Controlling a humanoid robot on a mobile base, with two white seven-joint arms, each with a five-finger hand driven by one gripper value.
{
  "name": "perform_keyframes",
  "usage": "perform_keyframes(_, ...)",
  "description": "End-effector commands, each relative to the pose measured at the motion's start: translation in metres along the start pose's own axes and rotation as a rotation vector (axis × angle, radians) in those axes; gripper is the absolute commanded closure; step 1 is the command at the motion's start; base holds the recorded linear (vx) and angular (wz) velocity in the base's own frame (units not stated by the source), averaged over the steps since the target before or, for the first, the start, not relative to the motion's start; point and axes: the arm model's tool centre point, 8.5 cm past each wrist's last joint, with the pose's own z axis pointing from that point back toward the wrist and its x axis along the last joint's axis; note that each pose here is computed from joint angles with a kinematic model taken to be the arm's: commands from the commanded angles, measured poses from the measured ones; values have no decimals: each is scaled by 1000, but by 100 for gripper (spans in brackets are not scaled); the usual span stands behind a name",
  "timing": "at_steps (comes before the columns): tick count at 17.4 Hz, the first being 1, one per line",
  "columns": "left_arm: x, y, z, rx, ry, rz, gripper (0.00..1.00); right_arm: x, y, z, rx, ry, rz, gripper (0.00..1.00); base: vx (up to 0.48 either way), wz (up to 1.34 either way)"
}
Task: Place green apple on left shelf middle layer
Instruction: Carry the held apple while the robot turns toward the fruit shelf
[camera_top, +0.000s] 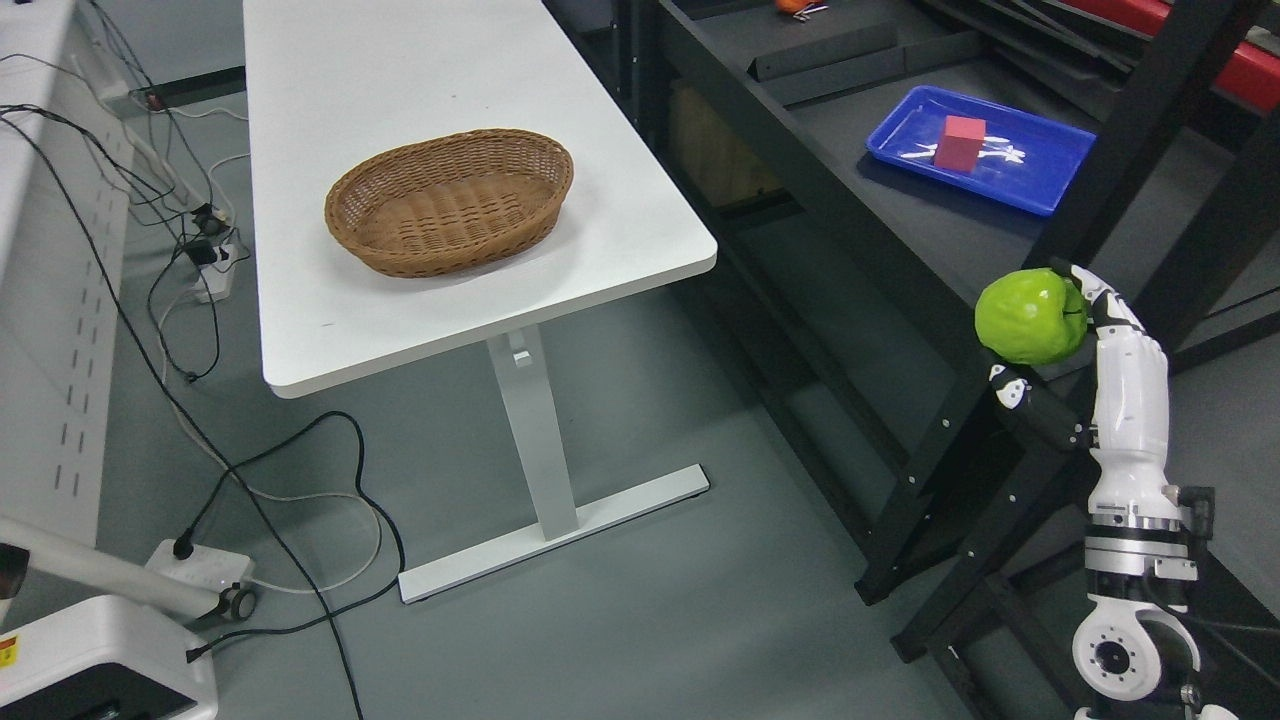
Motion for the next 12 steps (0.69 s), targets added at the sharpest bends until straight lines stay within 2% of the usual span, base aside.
perform_keyframes(1, -1, 11, 2, 16, 6, -1, 0, -3, -5, 0, -6, -4, 15, 100, 65, -416)
perform_keyframes(12, -1, 11, 2, 18, 5, -1, 0, -1, -6, 0, -6, -19, 13, 100, -5, -179)
